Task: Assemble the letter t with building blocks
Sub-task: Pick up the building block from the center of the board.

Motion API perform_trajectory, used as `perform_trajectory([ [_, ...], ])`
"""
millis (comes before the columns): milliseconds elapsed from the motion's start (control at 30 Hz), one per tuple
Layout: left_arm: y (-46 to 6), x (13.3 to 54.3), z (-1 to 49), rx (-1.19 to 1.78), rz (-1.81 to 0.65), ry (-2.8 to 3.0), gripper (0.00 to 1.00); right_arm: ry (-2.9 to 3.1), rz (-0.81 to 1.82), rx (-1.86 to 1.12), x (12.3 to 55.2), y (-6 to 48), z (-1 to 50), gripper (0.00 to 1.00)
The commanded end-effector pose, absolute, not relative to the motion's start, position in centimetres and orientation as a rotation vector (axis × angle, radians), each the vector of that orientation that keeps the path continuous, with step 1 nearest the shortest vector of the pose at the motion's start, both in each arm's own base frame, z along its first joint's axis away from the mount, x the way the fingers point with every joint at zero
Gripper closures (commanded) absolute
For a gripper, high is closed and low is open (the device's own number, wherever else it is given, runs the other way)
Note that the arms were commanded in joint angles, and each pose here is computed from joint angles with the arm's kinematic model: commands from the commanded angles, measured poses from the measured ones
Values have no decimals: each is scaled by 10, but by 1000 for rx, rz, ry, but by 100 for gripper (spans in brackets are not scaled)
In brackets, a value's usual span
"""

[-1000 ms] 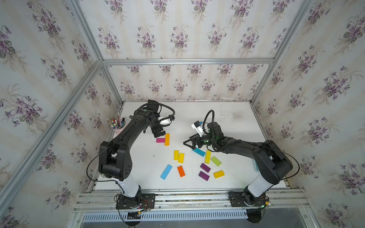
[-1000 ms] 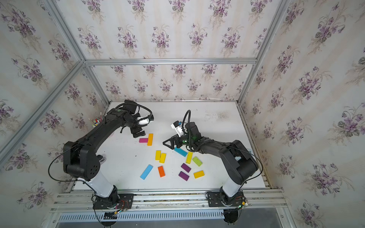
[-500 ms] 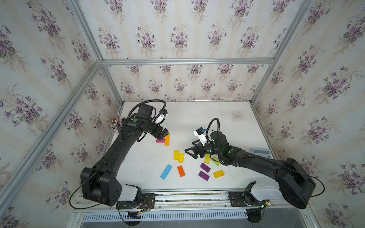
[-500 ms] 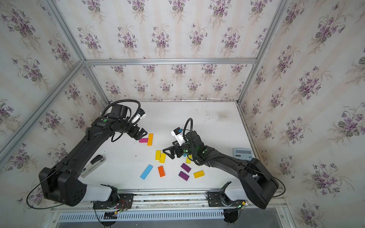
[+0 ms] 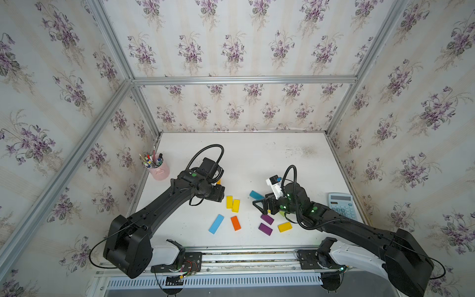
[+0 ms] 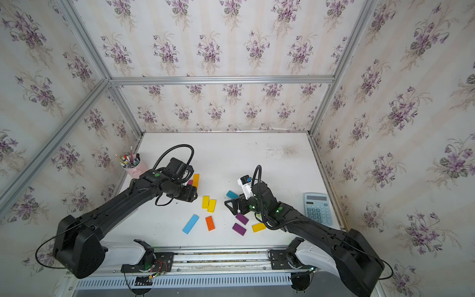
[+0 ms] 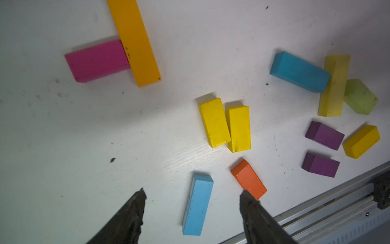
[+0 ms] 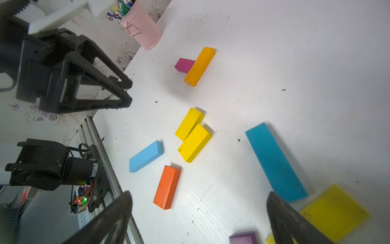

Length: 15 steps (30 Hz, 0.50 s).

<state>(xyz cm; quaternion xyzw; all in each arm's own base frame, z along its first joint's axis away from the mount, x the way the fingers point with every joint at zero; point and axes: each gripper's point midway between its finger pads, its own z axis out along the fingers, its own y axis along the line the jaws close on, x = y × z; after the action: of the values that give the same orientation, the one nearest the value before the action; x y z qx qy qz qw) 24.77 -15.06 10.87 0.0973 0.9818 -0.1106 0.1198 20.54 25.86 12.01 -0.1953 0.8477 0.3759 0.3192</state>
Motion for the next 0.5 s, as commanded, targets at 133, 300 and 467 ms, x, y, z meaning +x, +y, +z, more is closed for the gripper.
perform_trajectory([
  [133,-182,265,75,66,-340,2915,44,2221,982,-458,206,253,120,1],
  [300,-196,275,58,-4,-284,2929,50,2230,963,-467,203,249,116,0],
  [467,-196,280,46,-65,-195,2942,52,2220,980,-481,200,249,118,0],
])
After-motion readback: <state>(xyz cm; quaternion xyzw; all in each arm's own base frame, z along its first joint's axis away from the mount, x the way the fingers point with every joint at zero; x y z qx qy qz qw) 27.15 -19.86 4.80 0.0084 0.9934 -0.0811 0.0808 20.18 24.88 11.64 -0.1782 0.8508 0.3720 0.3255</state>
